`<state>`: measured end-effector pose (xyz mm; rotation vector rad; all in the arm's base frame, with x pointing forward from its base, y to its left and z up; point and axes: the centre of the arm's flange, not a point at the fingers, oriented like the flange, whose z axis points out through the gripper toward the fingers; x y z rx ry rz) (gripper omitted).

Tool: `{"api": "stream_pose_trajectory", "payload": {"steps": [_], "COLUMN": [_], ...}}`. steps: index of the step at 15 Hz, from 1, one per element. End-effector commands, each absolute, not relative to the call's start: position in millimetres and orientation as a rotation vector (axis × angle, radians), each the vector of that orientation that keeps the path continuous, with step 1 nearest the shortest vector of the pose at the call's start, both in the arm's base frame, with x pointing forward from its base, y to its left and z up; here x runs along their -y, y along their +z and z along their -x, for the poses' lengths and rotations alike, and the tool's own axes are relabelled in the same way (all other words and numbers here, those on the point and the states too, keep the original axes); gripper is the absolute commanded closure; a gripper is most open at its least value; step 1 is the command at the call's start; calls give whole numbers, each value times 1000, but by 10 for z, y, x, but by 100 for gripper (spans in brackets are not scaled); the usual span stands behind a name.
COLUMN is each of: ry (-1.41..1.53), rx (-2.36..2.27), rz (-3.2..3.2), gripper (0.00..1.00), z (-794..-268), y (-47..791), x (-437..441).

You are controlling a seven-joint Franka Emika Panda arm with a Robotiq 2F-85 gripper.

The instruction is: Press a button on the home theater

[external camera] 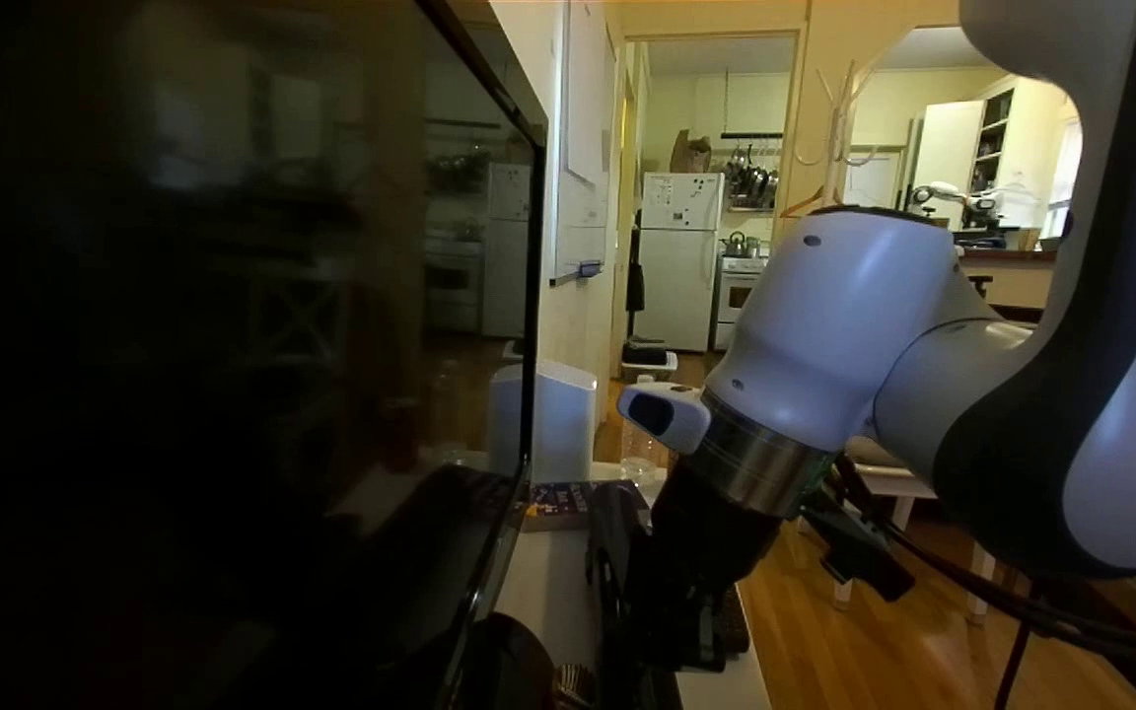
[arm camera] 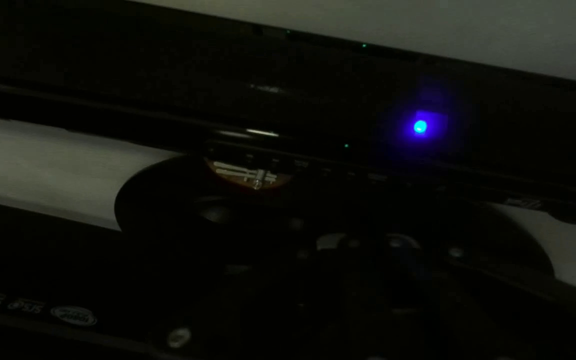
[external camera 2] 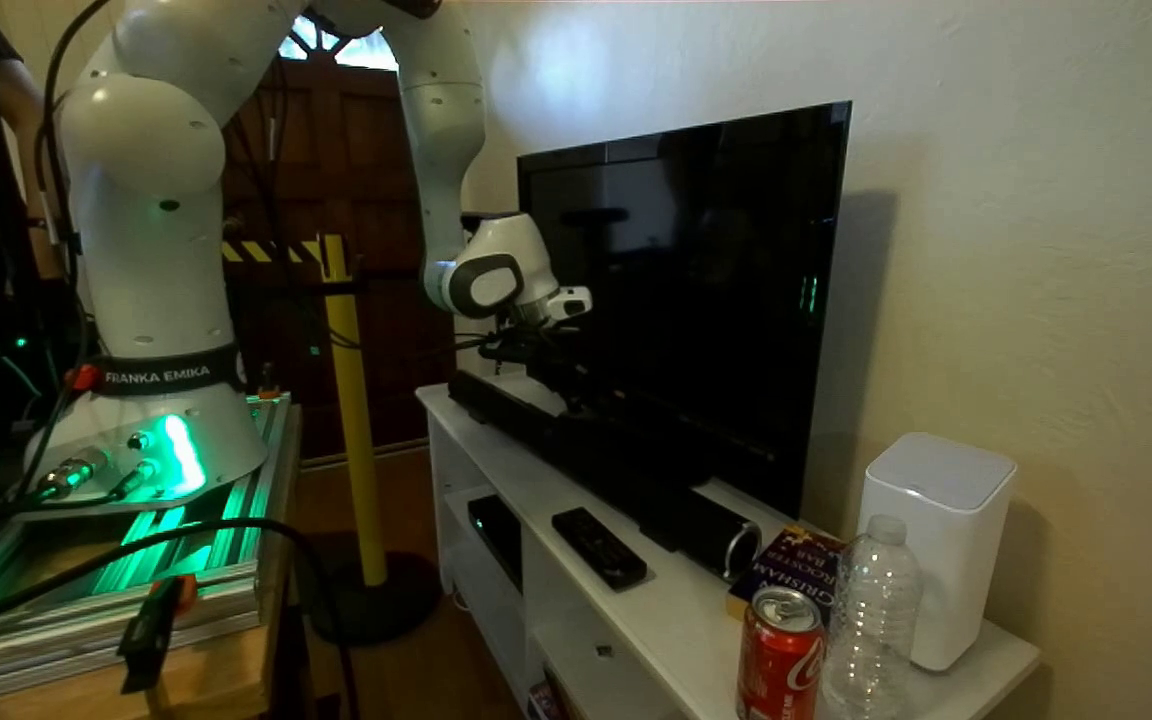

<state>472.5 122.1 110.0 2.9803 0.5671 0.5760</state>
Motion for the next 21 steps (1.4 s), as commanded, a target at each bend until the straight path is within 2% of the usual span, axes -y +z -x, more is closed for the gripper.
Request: {"api": "stream_pose_trajectory", "payload": {"steps": [1, 21], "ry": [545, 554], "rx": [-561, -555], "rz": [-2987, -2982], "gripper": [100, 100], "z": [-4770, -4834], "y": [980, 886], "x": [-1252, -1243]}}
